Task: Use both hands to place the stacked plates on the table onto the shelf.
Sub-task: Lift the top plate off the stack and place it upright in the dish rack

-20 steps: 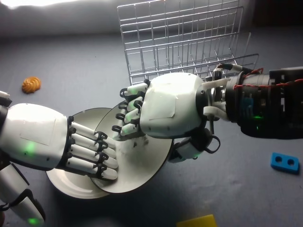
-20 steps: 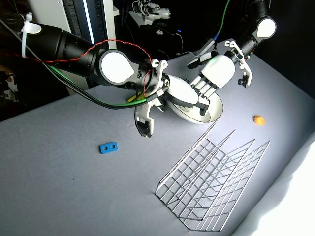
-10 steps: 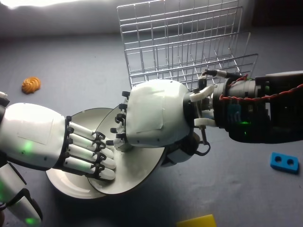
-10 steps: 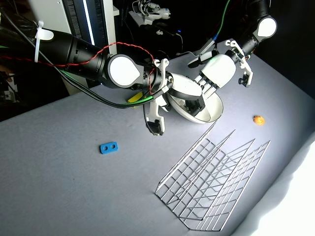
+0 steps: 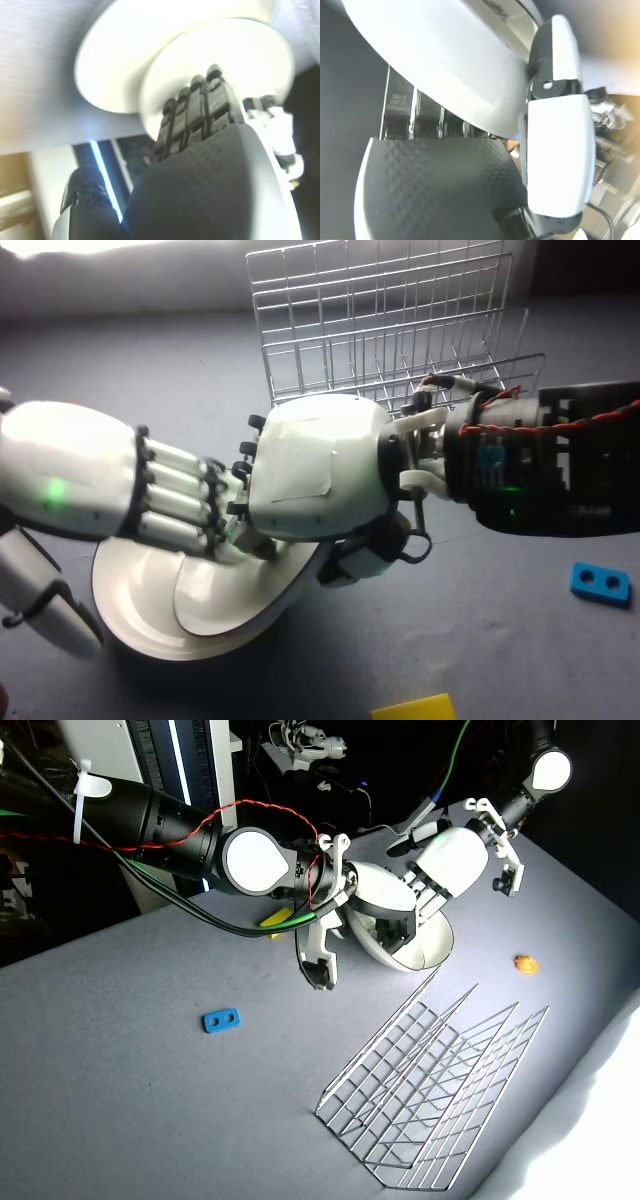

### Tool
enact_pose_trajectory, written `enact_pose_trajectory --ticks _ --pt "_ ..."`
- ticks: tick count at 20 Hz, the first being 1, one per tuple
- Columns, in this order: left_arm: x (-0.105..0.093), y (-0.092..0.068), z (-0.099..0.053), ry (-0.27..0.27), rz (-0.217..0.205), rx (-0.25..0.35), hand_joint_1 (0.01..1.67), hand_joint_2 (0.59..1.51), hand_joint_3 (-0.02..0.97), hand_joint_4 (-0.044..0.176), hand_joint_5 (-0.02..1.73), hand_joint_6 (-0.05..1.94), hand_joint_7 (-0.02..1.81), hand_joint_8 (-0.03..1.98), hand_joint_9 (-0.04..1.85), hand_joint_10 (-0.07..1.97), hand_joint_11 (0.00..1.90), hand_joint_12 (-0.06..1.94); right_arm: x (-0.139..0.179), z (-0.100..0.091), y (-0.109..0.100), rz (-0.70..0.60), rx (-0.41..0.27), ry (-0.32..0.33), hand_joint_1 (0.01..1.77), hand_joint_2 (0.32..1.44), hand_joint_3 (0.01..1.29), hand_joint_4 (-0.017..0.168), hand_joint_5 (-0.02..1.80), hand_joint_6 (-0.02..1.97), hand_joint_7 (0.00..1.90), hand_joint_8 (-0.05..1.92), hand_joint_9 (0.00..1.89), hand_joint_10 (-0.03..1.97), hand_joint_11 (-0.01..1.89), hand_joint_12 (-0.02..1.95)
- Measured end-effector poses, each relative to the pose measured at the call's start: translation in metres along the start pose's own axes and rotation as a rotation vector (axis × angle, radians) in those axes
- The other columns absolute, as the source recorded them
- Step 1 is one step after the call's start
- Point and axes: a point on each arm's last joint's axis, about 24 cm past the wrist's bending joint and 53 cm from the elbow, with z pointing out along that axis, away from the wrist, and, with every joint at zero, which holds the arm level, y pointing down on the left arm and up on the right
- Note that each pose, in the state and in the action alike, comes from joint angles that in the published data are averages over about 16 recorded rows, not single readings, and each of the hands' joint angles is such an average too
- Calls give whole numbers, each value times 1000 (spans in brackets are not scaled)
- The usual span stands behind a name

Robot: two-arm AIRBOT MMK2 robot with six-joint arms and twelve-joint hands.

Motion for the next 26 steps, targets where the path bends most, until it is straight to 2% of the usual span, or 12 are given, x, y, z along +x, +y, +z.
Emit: enact_pose_trajectory --ticks 5,9,17,21,26 --pt "-18 19 -21 -48 -2 -56 12 1100 21 4 24 18 19 -1 21 7 12 12 -20 -7 5 51 10 -32 1151 980 14 -3 805 727 889 915 975 896 797 1338" --pt "-29 36 -42 -79 -15 -108 12 1103 21 4 24 18 18 -1 20 7 12 12 -42 -17 8 89 18 -66 1231 986 14 -1 856 827 934 935 973 1038 779 1342" --pt "-42 63 -76 -128 -49 -193 12 1106 22 4 26 18 19 -2 20 8 12 11 -96 -46 6 218 25 -178 1328 997 14 2 941 929 981 926 952 1139 752 1363" --pt "-45 71 -88 -142 -62 -219 12 1107 22 5 28 18 18 -1 20 8 12 11 -125 -64 -4 337 19 -251 1336 997 14 2 951 950 983 946 956 1132 752 1370" --pt "-45 77 -96 -146 -68 -240 12 1103 21 6 28 18 17 -1 20 7 12 10 -160 -88 -31 516 22 -350 1335 997 14 2 943 971 978 963 953 1141 752 1380"
